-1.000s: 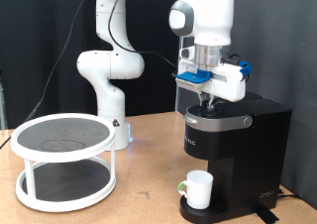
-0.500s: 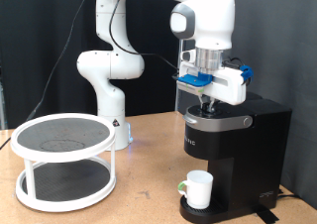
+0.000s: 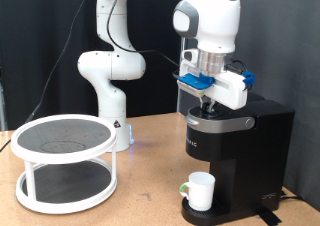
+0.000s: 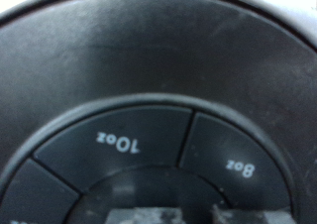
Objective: Make a cup of coffee with the keurig machine
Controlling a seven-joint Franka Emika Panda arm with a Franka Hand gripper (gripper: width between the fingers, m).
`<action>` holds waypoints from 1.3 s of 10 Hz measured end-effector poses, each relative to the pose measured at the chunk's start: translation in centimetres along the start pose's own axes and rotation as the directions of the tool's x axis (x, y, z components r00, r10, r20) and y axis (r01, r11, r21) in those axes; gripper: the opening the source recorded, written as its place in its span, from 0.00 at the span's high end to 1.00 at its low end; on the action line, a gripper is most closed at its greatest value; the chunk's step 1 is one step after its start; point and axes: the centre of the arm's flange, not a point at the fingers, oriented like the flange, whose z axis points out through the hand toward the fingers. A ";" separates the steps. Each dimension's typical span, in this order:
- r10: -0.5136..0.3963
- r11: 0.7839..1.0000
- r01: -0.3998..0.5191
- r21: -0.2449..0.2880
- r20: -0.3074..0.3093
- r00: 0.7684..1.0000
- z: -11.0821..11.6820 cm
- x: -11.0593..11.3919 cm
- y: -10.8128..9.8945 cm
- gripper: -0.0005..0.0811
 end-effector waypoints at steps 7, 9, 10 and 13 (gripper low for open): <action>-0.043 0.998 0.041 0.050 0.033 0.999 -0.1 -0.4 -0.3 0.99; -0.110 0.988 0.104 0.111 0.052 0.993 0.0 -0.1 0.8 0.99; -0.139 0.984 0.131 0.118 0.066 0.988 0.1 0.0 1.4 0.99; -0.156 0.977 0.135 0.163 0.125 0.980 -0.8 0.5 2.9 0.99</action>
